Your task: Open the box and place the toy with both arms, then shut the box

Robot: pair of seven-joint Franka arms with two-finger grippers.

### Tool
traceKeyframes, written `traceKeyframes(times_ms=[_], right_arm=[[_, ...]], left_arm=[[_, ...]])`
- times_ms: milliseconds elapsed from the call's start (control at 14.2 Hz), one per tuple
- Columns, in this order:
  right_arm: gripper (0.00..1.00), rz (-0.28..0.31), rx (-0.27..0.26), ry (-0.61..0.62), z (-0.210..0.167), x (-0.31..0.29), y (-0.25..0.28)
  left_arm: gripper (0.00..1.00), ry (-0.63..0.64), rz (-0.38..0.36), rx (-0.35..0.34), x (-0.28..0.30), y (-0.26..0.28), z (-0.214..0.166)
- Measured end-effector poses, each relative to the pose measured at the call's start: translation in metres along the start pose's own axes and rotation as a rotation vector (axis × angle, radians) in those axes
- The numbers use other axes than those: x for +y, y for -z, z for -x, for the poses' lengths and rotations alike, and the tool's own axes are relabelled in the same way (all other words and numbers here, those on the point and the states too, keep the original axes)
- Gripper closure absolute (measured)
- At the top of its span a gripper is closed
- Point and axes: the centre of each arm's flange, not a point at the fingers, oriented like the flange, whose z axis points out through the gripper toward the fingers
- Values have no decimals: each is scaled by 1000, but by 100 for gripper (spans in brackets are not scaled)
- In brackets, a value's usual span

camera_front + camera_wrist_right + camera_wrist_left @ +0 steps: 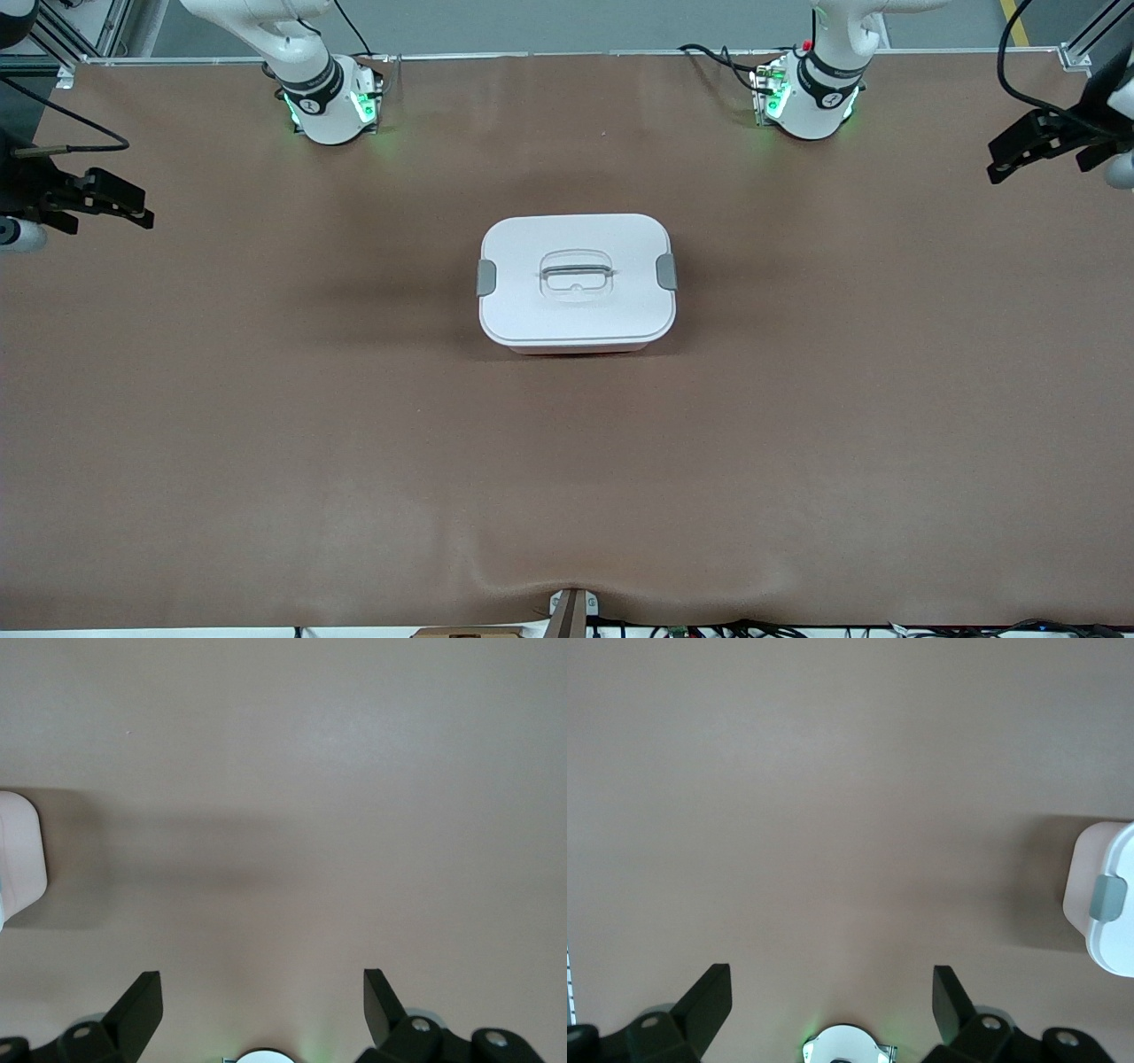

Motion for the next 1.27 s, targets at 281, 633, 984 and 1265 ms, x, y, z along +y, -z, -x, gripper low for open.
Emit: traceKeyframes(times_ms=[281,633,984,1265], right_arm=[[0,3,29,-1,-4,1,-2],[0,3,24,9,4,-5,20],[0,4,29,10,8,-6,31],[0,4,25,14,7,-8,30]], left_arm=[[0,-31,2,15,2,-2,-3],[0,-42,4,18,1,-7,-6],[0,-43,21,24,3,-10,-9],[0,-43,24,39,4,-14,-13]])
